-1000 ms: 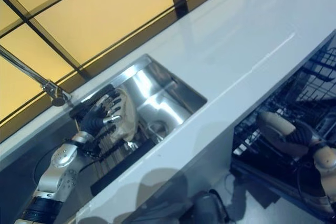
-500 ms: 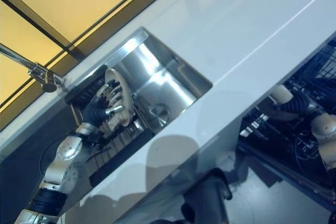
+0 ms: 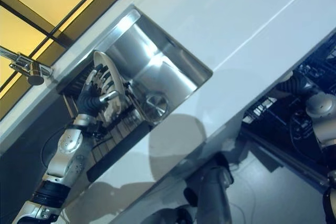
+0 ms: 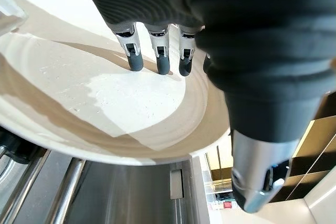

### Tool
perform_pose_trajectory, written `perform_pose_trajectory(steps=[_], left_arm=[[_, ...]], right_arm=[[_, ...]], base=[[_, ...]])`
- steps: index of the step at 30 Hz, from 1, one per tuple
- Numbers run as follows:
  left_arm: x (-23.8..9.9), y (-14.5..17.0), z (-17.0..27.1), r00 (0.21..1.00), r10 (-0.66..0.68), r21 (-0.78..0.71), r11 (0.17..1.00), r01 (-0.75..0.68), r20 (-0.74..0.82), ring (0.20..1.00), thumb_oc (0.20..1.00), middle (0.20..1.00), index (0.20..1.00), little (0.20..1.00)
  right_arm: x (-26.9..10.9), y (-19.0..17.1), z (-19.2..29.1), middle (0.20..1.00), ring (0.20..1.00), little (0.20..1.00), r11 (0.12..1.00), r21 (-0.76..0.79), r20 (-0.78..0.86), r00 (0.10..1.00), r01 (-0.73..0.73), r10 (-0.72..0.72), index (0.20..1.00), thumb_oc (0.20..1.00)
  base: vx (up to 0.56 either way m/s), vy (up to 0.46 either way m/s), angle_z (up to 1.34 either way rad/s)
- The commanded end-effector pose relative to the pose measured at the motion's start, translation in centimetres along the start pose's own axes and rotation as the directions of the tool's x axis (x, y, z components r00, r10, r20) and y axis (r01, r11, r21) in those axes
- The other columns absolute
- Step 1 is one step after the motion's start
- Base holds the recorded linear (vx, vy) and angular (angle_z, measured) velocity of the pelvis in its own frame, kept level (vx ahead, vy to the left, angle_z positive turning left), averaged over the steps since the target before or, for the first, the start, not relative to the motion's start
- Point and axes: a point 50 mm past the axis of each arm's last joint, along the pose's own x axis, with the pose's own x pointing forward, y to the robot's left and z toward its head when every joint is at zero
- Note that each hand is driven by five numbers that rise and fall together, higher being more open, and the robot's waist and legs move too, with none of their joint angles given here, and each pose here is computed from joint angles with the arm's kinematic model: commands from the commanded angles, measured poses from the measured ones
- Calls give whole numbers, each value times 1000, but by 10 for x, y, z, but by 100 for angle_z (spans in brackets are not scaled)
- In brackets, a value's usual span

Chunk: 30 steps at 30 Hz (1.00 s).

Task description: Pick up plates and place into dishwasher.

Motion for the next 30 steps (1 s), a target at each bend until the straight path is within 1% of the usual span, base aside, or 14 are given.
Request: perform_pose_trajectory(steps=[1, 7, 8, 9, 16, 30], left_arm=[[7, -8, 9, 998, -50, -7, 999, 50, 36, 1000, 1000, 1000, 1000, 1000], [12, -9, 16, 997, -64, 5, 998, 64, 51, 1000, 1000, 1000, 1000, 1000], [14, -8, 18, 997, -65, 6, 998, 65, 52, 1000, 1000, 1000, 1000, 1000], [15, -8, 19, 996, -68, 7, 998, 68, 50, 1000, 1000, 1000, 1000, 1000], [19, -3, 21, 997, -66, 19, 998, 65, 39, 1000, 1000, 1000, 1000, 1000], [8, 7, 14, 999, -46, 28, 999, 46, -14, 1000, 1000, 1000, 1000, 1000]], right_arm=[[-15, 18, -83, 200, 200, 200, 998, -63, -442, 897, -28, -3, 200, 200], [-20, 29, -95, 200, 200, 200, 993, -40, -505, 860, -111, 76, 200, 200], [-21, 29, -98, 482, 482, 482, 992, -35, -515, 853, -118, 83, 482, 482], [-22, 28, -100, 1000, 1000, 1000, 992, -30, -522, 849, -119, 86, 1000, 1000], [-26, 27, -105, 1000, 1000, 1000, 995, -8, -528, 845, -104, 84, 1000, 1000], [-44, 46, -124, 1000, 1000, 1000, 991, 33, -543, 830, -132, 128, 1000, 1000]], base=[[0, 0, 0], [-10, -3, 2], [-5, -9, 4], [4, -11, 6], [-1, 6, 9], [31, 17, 7]])
